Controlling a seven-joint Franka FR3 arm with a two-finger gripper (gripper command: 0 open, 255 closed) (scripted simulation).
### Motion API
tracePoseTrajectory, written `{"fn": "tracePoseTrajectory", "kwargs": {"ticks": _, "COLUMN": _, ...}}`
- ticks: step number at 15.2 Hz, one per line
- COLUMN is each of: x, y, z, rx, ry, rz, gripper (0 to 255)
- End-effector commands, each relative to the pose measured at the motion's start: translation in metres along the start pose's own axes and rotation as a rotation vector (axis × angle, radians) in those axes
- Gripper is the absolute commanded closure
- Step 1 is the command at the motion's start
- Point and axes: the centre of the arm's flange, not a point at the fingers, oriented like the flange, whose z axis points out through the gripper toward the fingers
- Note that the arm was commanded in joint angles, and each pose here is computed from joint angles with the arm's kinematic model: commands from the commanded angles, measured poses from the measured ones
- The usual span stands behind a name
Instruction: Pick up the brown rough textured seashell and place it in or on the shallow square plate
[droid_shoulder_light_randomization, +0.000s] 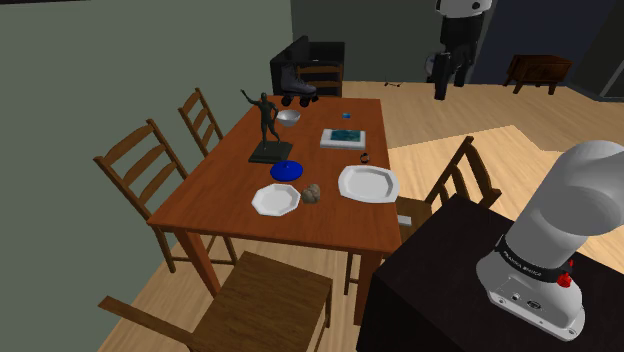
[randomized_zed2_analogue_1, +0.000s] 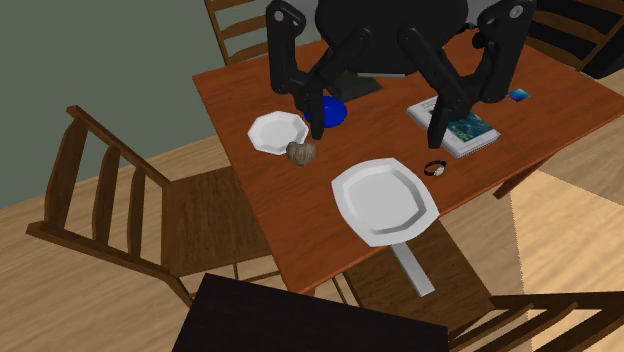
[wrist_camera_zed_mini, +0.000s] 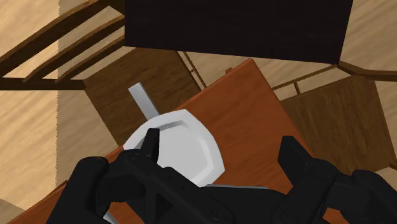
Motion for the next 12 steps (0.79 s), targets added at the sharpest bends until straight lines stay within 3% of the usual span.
{"fn": "tracePoseTrajectory", "kwargs": {"ticks": 1, "x": 0.000, "y": 0.000, "z": 0.000, "rx": 0.000, "ry": 0.000, "rz": 0.000, "gripper": 0}}
{"fn": "tracePoseTrajectory", "kwargs": {"ticks": 12, "x": 0.107, "y": -0.019, "z": 0.092, "rx": -0.019, "ry": 0.022, "rz": -0.268, "gripper": 0}}
